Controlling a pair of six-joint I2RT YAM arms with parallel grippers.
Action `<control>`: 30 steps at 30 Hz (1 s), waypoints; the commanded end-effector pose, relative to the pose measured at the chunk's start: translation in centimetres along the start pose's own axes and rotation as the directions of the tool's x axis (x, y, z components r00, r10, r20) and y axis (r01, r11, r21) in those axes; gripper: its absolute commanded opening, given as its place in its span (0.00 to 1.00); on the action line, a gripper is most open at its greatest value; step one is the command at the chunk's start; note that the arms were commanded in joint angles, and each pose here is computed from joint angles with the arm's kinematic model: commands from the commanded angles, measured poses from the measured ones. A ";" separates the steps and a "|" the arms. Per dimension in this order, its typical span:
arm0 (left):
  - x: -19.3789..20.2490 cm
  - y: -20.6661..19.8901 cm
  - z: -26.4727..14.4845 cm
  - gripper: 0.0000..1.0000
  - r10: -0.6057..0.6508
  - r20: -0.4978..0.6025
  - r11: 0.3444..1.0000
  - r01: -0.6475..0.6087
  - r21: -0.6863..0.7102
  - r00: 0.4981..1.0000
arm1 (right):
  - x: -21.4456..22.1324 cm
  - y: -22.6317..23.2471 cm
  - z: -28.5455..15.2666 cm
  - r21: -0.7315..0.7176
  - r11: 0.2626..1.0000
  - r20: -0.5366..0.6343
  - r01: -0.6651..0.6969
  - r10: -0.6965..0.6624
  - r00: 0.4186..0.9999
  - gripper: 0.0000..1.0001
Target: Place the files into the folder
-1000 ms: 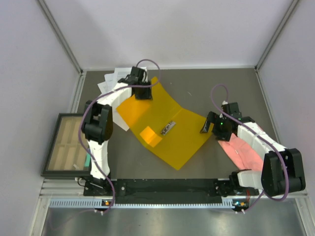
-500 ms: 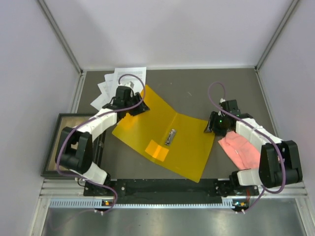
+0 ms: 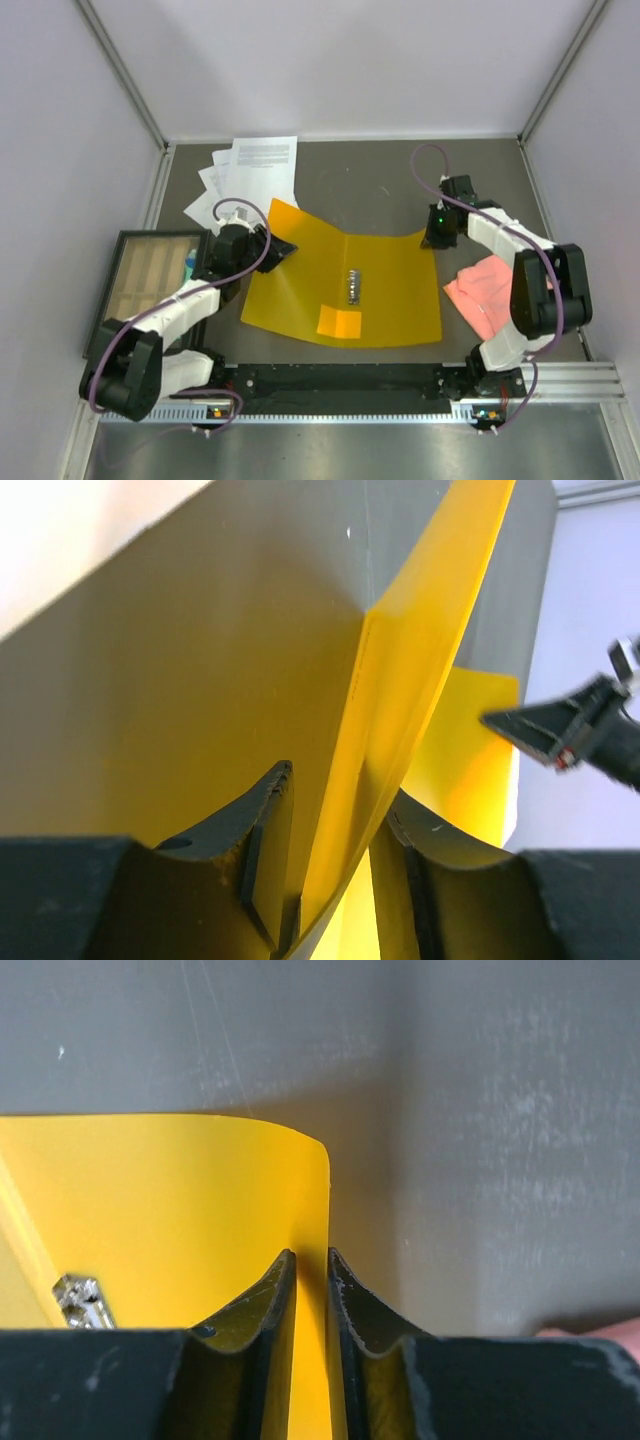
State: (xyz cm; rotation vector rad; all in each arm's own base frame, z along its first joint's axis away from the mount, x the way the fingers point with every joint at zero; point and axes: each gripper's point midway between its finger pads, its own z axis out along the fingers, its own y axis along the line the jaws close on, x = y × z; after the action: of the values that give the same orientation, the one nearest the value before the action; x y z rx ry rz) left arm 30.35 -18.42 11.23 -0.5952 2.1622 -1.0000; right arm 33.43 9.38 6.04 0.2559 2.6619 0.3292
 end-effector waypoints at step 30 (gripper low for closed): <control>-5.1 -7.4 -9.5 0.95 0.440 0.159 0.896 -0.445 -0.002 0.884 | -0.7 10.6 -13.8 -0.329 0.911 0.218 0.249 -0.184 0.959 0.96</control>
State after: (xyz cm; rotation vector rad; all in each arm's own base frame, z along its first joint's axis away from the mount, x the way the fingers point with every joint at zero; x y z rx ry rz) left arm 27.13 -13.96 16.75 -0.3624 2.1724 -0.6576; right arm 31.05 9.32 18.37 0.0287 2.4321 0.1980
